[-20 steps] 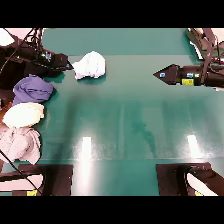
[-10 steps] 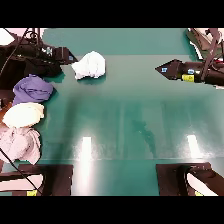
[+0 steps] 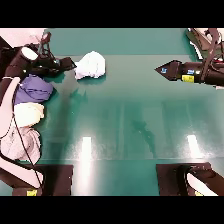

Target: Fold the shirts.

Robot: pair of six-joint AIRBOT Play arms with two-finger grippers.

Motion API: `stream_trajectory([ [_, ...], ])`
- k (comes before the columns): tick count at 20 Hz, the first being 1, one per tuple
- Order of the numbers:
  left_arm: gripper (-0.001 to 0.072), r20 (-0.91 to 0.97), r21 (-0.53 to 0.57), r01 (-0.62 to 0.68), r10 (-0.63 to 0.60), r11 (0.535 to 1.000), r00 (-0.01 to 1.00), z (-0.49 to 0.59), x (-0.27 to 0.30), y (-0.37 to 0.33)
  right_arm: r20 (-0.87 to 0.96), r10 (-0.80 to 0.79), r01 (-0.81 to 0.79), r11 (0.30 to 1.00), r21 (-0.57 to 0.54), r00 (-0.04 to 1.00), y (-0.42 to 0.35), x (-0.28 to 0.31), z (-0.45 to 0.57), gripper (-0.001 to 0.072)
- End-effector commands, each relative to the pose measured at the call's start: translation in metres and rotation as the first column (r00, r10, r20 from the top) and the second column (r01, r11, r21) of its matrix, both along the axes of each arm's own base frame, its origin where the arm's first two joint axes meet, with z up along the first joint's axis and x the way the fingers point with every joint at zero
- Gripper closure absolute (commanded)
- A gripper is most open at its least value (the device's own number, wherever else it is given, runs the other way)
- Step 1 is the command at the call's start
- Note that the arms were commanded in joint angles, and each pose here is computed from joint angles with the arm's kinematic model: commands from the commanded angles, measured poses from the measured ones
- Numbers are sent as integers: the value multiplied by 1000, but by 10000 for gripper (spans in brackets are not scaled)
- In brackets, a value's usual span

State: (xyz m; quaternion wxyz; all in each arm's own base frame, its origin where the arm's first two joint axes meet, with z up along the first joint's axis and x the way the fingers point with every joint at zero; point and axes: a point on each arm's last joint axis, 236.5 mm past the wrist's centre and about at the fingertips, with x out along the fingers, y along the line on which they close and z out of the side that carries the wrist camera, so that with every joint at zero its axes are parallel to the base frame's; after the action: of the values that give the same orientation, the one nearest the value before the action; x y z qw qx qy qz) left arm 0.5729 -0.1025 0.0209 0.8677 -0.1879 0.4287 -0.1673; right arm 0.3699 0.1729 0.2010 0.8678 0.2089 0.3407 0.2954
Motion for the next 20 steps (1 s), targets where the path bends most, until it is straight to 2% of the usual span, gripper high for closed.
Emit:
stream_trajectory([
  [1, 154, -35, -48, -20, 19, 999, 999, -41, 12, -4, -2, 1, -1, 1000, 0, 1000, 0, 0, -1, 694],
  [5, 165, 2, -40, 44, -44, 998, 999, -46, 13, -23, 0, 0, 0, 1000, 0, 1000, 0, 0, 0, 694],
  [6, 305, 9, -45, 58, -58, 997, 998, -44, 12, -30, 1, -2, 2, 1000, 0, 1000, 0, 1, 0, 694],
  [7, 530, 9, -66, 62, -61, 996, 998, -42, 12, -37, 3, -4, 4, 1000, 1, 1000, 0, 1, 0, 694],
  [8, 677, 4, -91, 69, -69, 993, 998, -37, 10, -41, 9, -9, 9, 1000, 2, 1000, -1, 2, 1, 694],
  [11, 686, 15, -134, 217, -217, 967, 976, 10, -4, -66, 54, -42, 41, 999, 9, 998, -6, 7, 13, 694],
  [14, 686, 178, -57, 457, -442, 887, 879, 121, -28, -91, 185, -148, 142, 989, 48, 971, -27, 16, 52, 694],
  [17, 686, 450, -34, 530, -460, 848, 765, 268, -78, -115, 288, -250, 237, 968, 81, 924, -60, 10, 89, 694],
  [20, 686, 595, 55, 636, -537, 770, 598, 360, -171, -140, 338, -325, 314, 945, 89, 883, -92, -1, 110, 695],
])
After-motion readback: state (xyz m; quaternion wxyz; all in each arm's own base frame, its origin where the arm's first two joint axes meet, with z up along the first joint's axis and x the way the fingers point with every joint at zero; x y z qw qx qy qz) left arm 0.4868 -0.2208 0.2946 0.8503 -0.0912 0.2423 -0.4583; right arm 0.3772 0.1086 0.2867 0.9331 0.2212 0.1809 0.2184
